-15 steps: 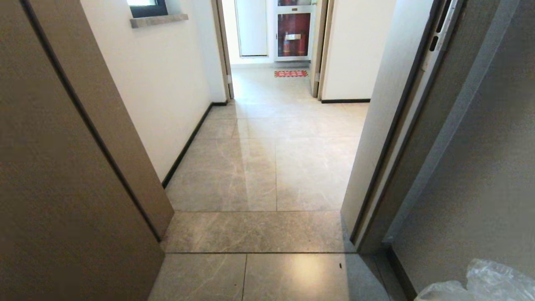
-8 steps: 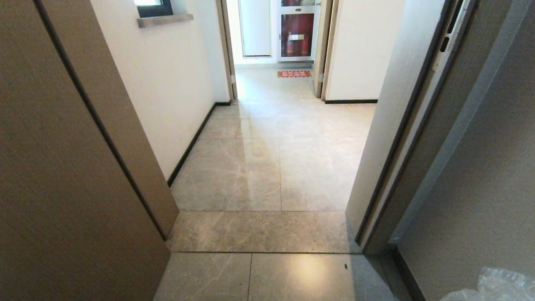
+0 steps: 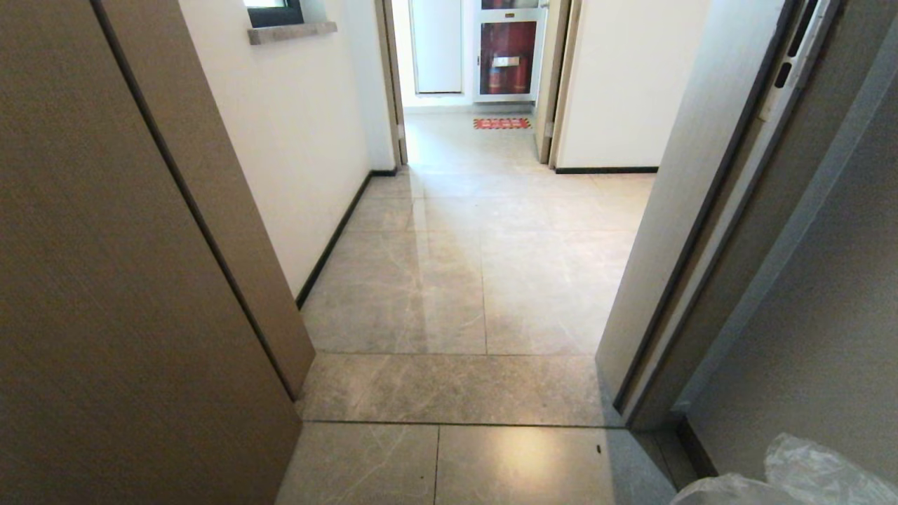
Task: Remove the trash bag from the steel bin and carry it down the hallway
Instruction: Put the trash bag at the door
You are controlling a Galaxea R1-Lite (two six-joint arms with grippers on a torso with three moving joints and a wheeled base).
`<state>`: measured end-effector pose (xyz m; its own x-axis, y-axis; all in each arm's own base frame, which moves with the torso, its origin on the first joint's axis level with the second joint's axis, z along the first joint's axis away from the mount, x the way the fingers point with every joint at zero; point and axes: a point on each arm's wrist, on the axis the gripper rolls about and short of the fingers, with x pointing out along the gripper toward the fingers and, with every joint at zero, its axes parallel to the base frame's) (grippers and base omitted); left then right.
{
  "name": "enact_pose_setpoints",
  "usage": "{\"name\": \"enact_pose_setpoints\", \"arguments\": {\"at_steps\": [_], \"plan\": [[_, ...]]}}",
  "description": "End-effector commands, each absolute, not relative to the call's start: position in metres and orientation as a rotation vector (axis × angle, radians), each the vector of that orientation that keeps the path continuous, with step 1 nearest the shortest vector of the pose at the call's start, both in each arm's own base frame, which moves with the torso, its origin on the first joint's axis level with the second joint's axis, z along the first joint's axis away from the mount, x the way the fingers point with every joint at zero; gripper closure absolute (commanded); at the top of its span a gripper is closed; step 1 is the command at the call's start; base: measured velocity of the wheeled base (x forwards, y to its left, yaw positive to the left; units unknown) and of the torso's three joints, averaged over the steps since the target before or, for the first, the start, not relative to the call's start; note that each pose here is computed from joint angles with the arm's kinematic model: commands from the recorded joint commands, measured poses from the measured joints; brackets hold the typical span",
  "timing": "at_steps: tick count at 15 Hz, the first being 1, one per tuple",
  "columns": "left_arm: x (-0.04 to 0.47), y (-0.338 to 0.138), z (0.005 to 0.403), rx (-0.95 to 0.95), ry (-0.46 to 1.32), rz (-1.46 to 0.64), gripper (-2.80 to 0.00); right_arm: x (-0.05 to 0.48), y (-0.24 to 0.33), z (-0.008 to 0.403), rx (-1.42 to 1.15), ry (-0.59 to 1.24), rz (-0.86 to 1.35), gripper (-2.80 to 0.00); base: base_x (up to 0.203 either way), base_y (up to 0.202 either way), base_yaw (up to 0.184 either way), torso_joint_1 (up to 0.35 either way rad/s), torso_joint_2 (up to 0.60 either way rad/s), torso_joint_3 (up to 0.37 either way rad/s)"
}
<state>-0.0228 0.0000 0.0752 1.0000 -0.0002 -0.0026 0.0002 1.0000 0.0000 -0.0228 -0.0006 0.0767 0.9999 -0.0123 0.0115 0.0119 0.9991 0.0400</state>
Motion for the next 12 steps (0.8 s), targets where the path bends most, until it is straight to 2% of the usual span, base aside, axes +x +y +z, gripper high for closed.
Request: {"name": "enact_pose_setpoints", "arguments": {"at_steps": [1, 12], "plan": [[-0.0228, 0.0000, 0.0752, 0.000, 0.003, 0.000, 0.00, -0.0226, -0.0006, 0.0763, 0.040, -0.009, -0.012, 0.00, 0.000, 0.000, 0.000, 0.000, 0.00, 0.000], [-0.0228, 0.0000, 0.0753, 0.000, 0.002, 0.000, 0.00, -0.0226, -0.0007, 0.0763, 0.040, -0.009, -0.014, 0.00, 0.000, 0.000, 0.000, 0.000, 0.00, 0.000]]}}
